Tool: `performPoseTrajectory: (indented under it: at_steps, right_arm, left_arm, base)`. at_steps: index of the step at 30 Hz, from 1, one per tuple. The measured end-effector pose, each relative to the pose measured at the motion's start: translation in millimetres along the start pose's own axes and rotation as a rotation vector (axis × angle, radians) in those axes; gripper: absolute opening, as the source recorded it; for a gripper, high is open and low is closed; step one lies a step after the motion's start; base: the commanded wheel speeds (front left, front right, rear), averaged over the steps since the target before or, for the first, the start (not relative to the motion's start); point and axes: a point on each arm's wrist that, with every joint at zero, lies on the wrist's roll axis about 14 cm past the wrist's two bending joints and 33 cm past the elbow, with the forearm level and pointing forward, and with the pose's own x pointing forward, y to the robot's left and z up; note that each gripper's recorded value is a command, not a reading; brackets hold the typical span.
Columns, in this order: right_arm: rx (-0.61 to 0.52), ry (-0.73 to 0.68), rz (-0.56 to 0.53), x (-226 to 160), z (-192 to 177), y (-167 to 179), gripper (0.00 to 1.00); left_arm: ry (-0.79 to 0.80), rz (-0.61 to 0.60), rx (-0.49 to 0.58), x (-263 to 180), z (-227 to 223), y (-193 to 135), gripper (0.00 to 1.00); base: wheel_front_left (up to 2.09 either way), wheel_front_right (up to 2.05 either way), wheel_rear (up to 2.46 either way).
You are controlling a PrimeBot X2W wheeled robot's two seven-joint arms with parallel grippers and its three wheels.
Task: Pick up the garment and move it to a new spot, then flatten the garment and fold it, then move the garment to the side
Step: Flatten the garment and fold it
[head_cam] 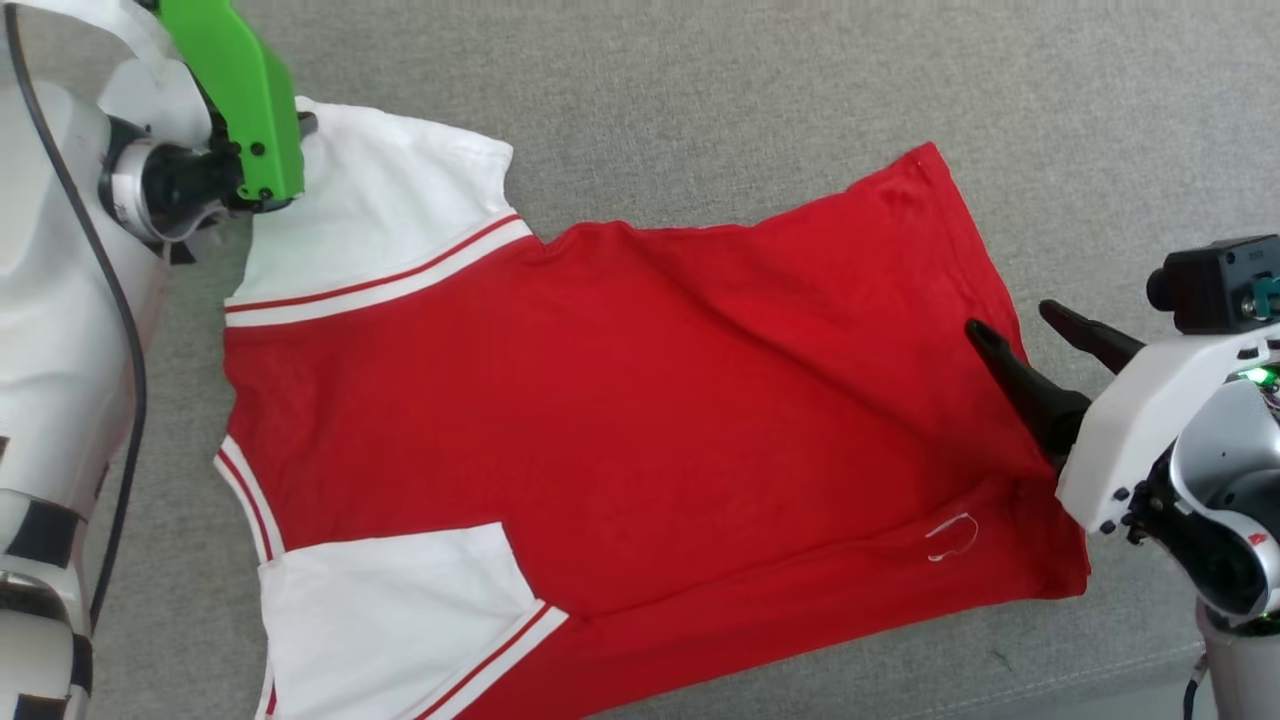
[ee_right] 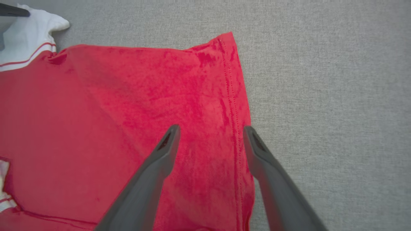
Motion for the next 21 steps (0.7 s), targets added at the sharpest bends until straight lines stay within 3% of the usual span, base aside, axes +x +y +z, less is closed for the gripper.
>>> performPoseTrajectory:
  at_steps: [11,21]
  right_arm:
    - [-0.037,0.107,-0.014,13,27,-12,1.0]
    - [-0.092,0.199,-0.036,63,46,-13,1.0]
  left_arm:
    - [-0.072,-0.042,0.068,-45,-5,-19,0.0]
    - [-0.156,-0.073,0.138,-74,-2,-30,0.0]
  base:
    - [0.0,0.0,0.0]
    - [0.0,0.0,0.0]
